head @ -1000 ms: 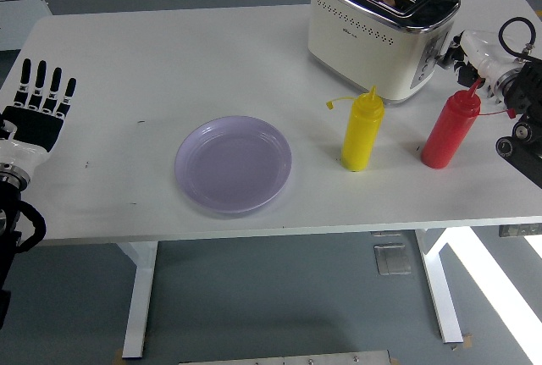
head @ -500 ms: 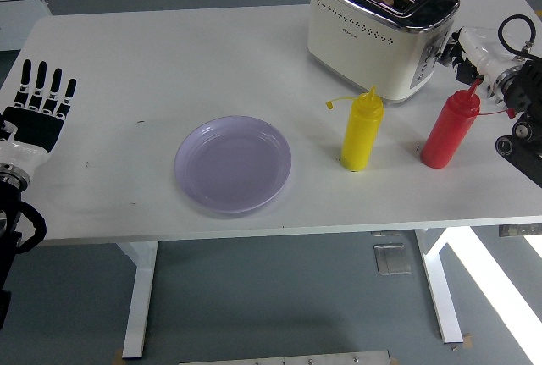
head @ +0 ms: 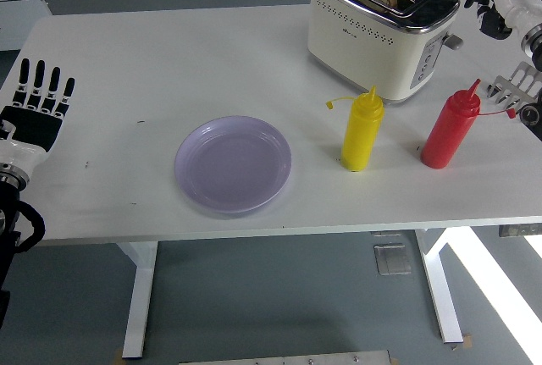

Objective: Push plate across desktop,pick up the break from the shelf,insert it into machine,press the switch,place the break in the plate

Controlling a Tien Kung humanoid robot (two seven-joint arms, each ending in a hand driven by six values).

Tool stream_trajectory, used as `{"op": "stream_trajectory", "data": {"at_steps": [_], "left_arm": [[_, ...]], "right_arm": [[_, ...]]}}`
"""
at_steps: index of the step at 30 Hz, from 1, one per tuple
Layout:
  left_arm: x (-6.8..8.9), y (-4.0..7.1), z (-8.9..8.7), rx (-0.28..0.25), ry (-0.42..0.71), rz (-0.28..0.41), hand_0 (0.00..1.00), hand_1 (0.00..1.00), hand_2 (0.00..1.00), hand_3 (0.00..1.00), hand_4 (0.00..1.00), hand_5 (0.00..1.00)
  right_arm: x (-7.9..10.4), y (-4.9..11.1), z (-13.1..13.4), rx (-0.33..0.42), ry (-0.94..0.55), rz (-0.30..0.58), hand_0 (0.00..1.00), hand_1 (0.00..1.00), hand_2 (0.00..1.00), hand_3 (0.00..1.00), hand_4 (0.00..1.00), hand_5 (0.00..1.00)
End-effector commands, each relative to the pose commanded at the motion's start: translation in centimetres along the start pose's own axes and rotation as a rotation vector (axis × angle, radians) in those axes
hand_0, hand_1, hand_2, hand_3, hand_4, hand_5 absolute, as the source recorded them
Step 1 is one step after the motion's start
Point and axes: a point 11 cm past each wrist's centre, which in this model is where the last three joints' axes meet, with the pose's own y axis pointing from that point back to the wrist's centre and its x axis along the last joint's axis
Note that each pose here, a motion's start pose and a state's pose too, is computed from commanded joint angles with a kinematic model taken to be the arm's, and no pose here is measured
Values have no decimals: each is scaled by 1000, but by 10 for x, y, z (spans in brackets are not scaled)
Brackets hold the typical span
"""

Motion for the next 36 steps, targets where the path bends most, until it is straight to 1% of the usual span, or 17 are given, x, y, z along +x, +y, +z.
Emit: {"op": "stream_trajectory", "data": {"at_steps": [4, 5, 10, 11, 15, 16, 17, 22, 23, 25, 28, 29, 31, 32, 34, 35, 36], "left_arm": [[1, 0, 1, -2, 0, 2, 789, 721, 681, 710, 620, 998], [1, 0, 1, -2, 0, 2, 789, 721, 680, 710, 620, 998], [0, 0, 1, -1, -2, 2, 789, 721, 680, 710, 620, 998], [0, 0, 1, -1, -2, 2, 789, 721, 680, 709, 620, 998], [0, 0, 1, -1, -4, 2, 789, 721, 680, 709, 620, 998], [0, -1, 1, -1, -5, 2, 789, 721, 680, 709, 620, 998], [0, -1, 2, -1, -6, 2, 788, 721, 680, 709, 620, 998], [1, -1, 2, 1, -9, 4, 788, 721, 680, 709, 620, 998], [1, -1, 2, 1, -9, 4, 789, 721, 680, 709, 619, 998], [1, -1, 2, 3, -8, 5, 789, 721, 680, 709, 619, 998], [1, -1, 1, 6, -6, 6, 789, 721, 680, 709, 619, 998], [1, -1, 1, 8, -6, 7, 788, 721, 680, 710, 621, 998], [2, -2, 0, 12, -5, 8, 788, 721, 680, 710, 621, 998], [2, -2, -1, 14, -5, 8, 788, 721, 680, 710, 621, 998], [2, -2, -2, 17, -5, 9, 788, 721, 680, 710, 621, 998], [2, -2, -2, 18, -6, 9, 788, 721, 680, 710, 620, 998], [2, -2, -2, 19, -6, 9, 788, 721, 680, 710, 620, 998]], "right_arm": [[20, -1, -15, 17, -10, 17, 531, 482, 623, 540, 28, 2], [25, -1, -22, 28, -13, 18, 481, 547, 654, 613, 372, 2], [42, -5, -52, 69, -1, 4, 481, 547, 654, 613, 372, 2], [46, -7, -59, 76, 6, 1, 490, 599, 671, 684, 550, 2], [57, -12, -80, 96, 34, -15, 490, 599, 671, 684, 550, 2], [55, -14, -87, 98, 40, -33, 490, 599, 671, 684, 550, 2], [56, -17, -94, 103, 43, -45, 484, 631, 684, 712, 627, 85], [63, -30, -122, 116, 54, -71, 484, 631, 684, 712, 627, 85], [65, -32, -129, 118, 55, -78, 480, 637, 690, 721, 641, 106], [68, -37, -139, 120, 57, -88, 480, 637, 690, 721, 641, 106], [76, -44, -156, 119, 52, -99, 480, 637, 690, 721, 641, 106], [79, -46, -162, 118, 47, -104, 485, 649, 698, 734, 678, 160], [83, -50, -170, 112, 38, -111, 485, 649, 698, 734, 678, 160], [84, -53, -176, 111, 32, -118, 485, 649, 698, 734, 678, 160], [83, -56, -180, 100, 26, -130, 485, 649, 698, 734, 678, 160], [81, -58, -183, 95, 23, -138, 490, 656, 708, 738, 694, 191], [79, -60, -184, 88, 22, -144, 490, 656, 708, 738, 694, 191]]}}
